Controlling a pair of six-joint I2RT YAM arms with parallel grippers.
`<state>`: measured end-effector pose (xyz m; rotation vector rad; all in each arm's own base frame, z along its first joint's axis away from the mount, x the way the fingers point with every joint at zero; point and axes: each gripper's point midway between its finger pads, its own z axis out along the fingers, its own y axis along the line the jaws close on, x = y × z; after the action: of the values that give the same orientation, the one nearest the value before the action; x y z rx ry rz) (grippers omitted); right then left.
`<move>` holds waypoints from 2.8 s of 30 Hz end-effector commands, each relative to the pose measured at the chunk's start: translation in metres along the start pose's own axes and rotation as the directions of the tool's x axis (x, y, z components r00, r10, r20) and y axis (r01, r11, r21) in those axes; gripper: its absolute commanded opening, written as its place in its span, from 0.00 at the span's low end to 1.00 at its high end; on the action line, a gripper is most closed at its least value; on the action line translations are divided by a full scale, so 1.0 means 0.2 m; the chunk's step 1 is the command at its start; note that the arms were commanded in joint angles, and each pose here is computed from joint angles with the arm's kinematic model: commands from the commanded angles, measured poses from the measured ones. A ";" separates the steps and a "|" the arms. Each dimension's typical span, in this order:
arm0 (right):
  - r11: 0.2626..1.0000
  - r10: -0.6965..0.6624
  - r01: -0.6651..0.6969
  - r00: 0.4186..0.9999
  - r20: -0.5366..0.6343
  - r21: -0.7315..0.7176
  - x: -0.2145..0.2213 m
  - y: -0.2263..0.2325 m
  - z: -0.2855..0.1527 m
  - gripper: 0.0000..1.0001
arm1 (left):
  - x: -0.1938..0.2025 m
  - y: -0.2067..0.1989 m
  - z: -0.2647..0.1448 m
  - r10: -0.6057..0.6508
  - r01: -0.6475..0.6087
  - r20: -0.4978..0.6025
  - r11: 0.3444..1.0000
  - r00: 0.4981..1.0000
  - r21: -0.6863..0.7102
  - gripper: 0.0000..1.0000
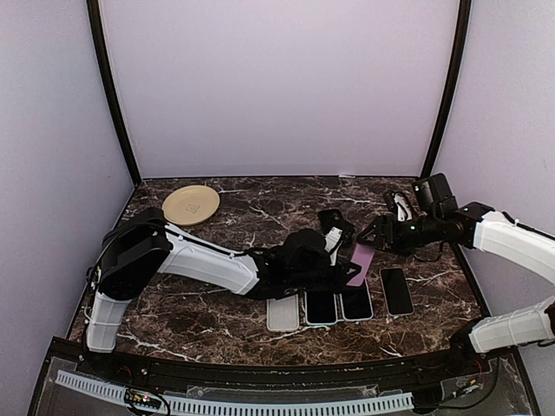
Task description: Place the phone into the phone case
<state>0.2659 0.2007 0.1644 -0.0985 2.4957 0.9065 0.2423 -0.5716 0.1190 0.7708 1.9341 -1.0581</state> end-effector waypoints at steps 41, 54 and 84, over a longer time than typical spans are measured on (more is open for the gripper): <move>0.479 -0.564 0.644 0.746 0.353 -0.597 0.08 1.01 -0.57 0.25 | -0.61 -0.47 -0.95 0.161 -0.339 0.419 0.853 0.894 0.396 0.00; 0.813 -0.333 0.420 0.904 0.269 -0.403 -0.23 0.92 -0.46 0.00 | -0.69 -0.13 -0.99 0.405 -0.394 0.384 0.912 0.830 -0.111 0.67; 0.832 -0.133 0.168 0.986 0.104 -0.528 -0.26 1.15 -0.43 0.00 | -0.61 -0.23 -1.09 0.959 -0.618 -0.270 -0.265 -0.087 -0.740 0.81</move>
<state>0.2322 0.3144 0.3369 -0.3910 2.2244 1.3949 0.1901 -0.4359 0.2670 1.1800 0.6168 0.4865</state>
